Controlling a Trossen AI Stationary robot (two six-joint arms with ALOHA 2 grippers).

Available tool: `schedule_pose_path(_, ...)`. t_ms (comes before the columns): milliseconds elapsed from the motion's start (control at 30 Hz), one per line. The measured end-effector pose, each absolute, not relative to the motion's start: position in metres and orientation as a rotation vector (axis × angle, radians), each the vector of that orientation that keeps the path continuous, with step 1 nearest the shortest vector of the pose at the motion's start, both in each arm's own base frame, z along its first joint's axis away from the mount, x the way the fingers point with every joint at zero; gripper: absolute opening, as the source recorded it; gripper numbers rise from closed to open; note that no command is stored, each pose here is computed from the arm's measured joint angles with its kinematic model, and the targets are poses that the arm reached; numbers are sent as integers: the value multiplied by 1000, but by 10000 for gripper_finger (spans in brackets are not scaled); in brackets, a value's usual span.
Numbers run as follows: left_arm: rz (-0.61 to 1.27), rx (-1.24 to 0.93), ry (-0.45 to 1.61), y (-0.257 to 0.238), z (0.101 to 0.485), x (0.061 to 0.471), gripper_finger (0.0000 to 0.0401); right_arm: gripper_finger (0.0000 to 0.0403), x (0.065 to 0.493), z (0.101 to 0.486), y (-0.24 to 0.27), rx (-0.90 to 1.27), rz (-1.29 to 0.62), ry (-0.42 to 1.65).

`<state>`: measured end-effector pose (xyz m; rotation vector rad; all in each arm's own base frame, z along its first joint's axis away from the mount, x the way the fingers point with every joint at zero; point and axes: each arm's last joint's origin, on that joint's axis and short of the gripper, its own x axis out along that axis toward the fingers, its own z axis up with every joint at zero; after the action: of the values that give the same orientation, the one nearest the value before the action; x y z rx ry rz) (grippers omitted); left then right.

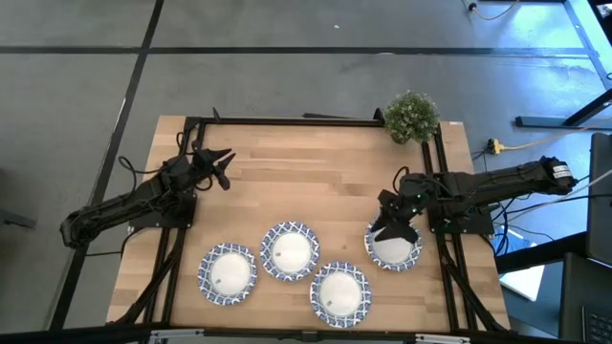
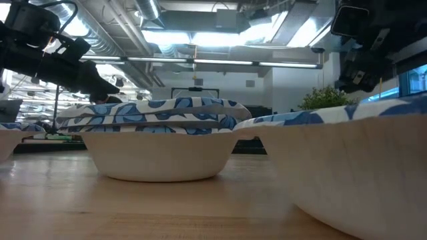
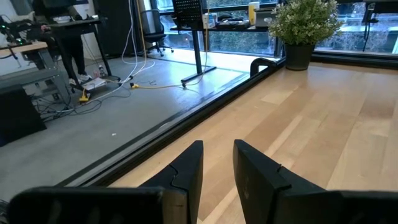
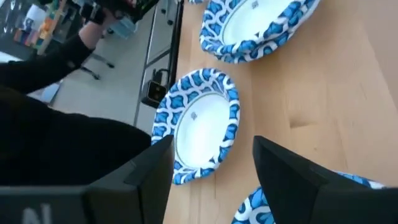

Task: Nest bowls inside each other
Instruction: Stack the bowl on top of the other blue bowls

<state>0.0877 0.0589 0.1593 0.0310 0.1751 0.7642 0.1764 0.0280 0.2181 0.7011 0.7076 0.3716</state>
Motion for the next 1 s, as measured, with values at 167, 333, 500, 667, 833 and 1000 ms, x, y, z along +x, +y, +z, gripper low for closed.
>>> schedule_pose_path(167, 765, 31, 175, 59, 159, 88, 82, 218, 171, 211, 36, 661, 348, 788)
schedule_pose_path(333, 765, 31, 175, 59, 159, 88, 82, 218, 163, 204, 51, 587, 322, 881)
schedule_pose_path(500, 765, 31, 175, 59, 159, 88, 82, 218, 158, 205, 68, 571, 316, 877)
schedule_pose_path(667, 765, 31, 175, 59, 159, 88, 82, 200, 154, 198, 83, 579, 281, 939)
schedule_pose_path(833, 765, 31, 175, 59, 159, 88, 82, 175, 156, 179, 101, 585, 274, 1087)
schedule_pose_path(1000, 765, 31, 175, 59, 159, 88, 82, 160, 163, 169, 119, 563, 283, 1175)
